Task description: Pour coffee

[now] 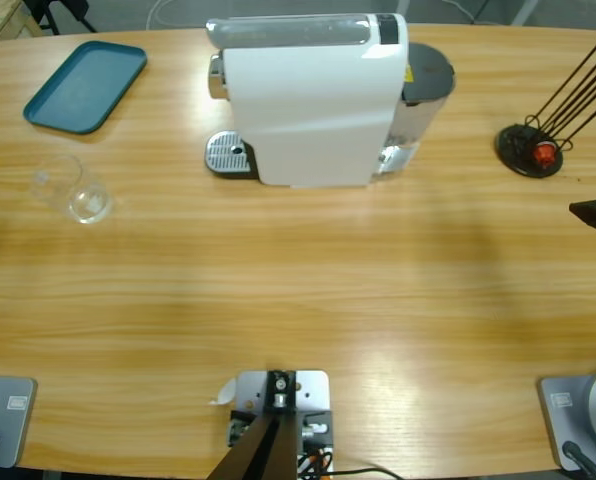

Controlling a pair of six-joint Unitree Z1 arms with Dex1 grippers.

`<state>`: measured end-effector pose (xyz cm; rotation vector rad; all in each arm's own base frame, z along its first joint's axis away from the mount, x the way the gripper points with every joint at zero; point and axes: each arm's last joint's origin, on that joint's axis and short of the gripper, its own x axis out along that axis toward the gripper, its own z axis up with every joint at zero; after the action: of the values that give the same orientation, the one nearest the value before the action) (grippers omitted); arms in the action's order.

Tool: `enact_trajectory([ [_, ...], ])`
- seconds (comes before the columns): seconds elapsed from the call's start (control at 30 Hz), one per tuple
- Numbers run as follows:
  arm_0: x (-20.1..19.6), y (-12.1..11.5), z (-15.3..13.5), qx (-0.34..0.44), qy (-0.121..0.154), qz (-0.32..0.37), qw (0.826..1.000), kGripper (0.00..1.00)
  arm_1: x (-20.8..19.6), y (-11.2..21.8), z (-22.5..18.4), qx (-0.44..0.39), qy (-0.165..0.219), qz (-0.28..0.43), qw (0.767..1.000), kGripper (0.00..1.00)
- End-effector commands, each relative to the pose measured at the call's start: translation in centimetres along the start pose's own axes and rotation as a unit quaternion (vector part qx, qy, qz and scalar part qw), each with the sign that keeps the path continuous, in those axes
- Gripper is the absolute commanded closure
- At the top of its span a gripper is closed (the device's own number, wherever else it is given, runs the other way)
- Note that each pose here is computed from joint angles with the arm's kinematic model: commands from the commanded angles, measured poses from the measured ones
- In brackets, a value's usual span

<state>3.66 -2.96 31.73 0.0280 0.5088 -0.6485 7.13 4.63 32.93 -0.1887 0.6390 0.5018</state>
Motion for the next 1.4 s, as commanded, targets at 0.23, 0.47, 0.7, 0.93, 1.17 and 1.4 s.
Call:
enact_trajectory([
  [0.23, 1.0, 0.2, -0.9, -0.011, 0.028, -0.006, 1.000, 0.000, -0.1, 0.1, -0.5, 0.001, 0.000, 0.011, 1.000, 0.000],
  [0.47, 1.9, 0.1, 2.2, -0.099, 0.019, -0.023, 0.995, 0.018, 0.4, 0.1, -0.1, 0.006, 0.011, 0.005, 1.000, 0.000],
  [0.7, 6.3, 0.1, 8.0, -0.102, -0.067, -0.116, 0.986, 0.045, 0.3, 0.1, -0.2, 0.009, 0.009, 0.005, 1.000, 0.000],
  [0.93, 14.3, 1.4, 11.3, -0.201, -0.001, -0.141, 0.969, 0.006, 0.4, 0.1, -0.1, 0.009, 0.011, 0.004, 1.000, 0.000],
  [1.17, 22.3, 2.2, 12.8, -0.281, 0.056, -0.151, 0.946, 0.027, 0.6, 0.2, 0.1, 0.009, 0.018, 0.004, 1.000, 0.000],
  [1.4, 27.2, 1.4, 12.5, -0.296, 0.113, -0.210, 0.925, 0.036, 0.7, 0.2, 0.1, 0.008, 0.018, 0.004, 1.000, 0.000],
])
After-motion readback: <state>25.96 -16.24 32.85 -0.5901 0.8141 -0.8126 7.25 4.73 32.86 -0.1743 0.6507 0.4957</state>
